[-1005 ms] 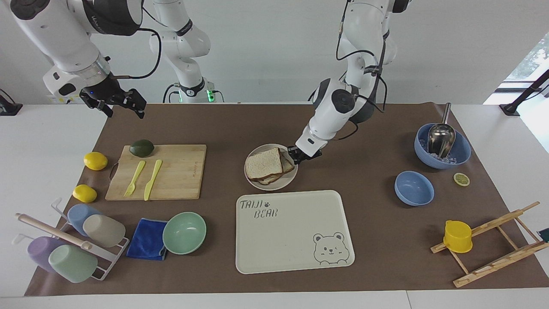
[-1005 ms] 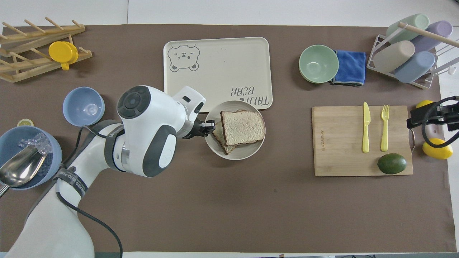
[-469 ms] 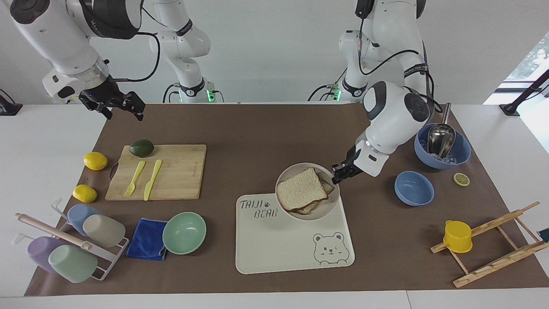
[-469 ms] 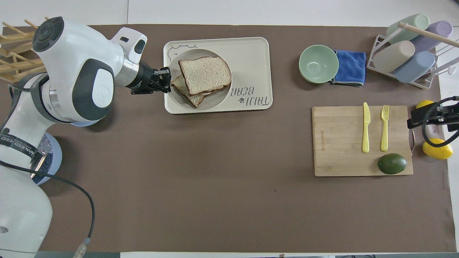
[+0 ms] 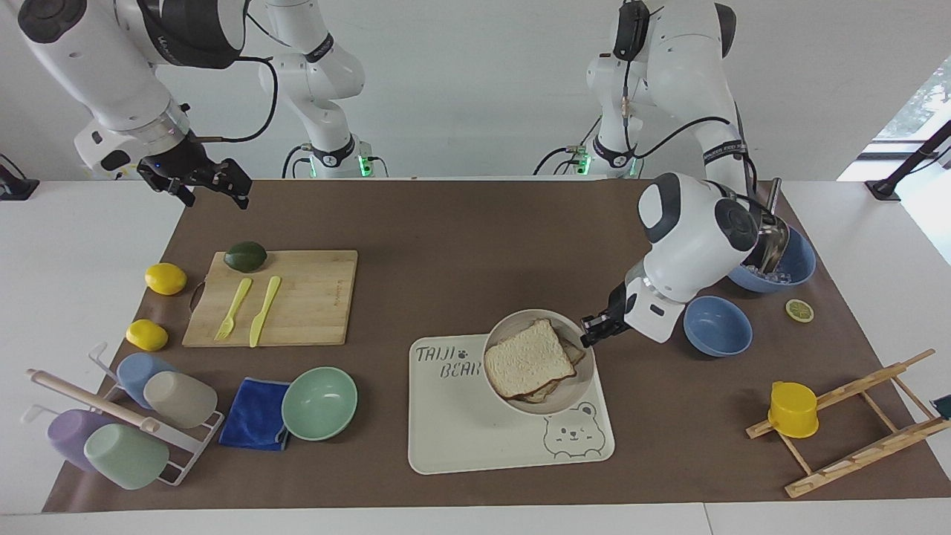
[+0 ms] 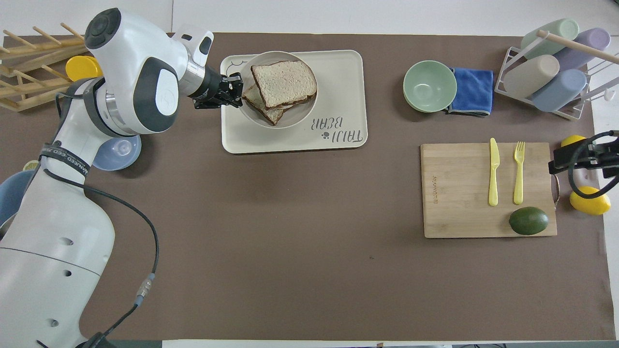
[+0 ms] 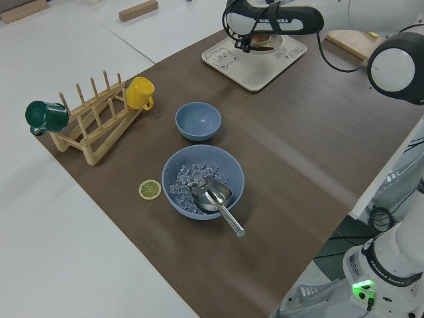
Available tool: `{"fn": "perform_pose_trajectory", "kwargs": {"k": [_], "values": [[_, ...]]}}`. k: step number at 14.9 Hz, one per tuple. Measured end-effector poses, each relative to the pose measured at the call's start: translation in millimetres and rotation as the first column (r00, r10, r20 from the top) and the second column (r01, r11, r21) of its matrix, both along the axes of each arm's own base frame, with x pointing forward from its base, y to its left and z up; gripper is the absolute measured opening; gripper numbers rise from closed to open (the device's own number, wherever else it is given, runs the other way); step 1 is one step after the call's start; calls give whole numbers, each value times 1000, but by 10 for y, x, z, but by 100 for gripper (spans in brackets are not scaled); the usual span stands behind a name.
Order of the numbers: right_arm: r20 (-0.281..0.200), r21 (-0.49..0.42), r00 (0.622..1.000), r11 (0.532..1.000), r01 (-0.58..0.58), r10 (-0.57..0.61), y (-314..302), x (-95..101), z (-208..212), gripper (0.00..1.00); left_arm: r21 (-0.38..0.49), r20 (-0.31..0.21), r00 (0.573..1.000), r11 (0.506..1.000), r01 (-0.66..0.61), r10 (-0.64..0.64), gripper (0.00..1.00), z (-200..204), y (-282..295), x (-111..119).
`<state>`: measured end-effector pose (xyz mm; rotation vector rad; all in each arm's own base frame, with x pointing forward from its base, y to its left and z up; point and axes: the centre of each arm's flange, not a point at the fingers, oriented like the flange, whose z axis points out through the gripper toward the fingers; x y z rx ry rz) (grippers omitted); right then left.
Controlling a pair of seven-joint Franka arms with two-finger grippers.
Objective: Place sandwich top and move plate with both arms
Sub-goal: 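Slide the white plate onto the bear-print tray with the left gripper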
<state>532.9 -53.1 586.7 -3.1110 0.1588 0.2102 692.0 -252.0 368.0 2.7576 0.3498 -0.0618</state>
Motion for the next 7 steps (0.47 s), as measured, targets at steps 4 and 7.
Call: {"fn": "perform_pose_trajectory", "kwargs": {"k": [4,7], "values": [[0,0,1000,1000,4,-4,-24,-3,0,100,5,22,1000,1000,19,-19,4,-221,-282,-35],[0,0,1000,1000,10,-10,-55,-6,0,100,13,19,999,999,34,-34,4,-310,-405,-113]]}}
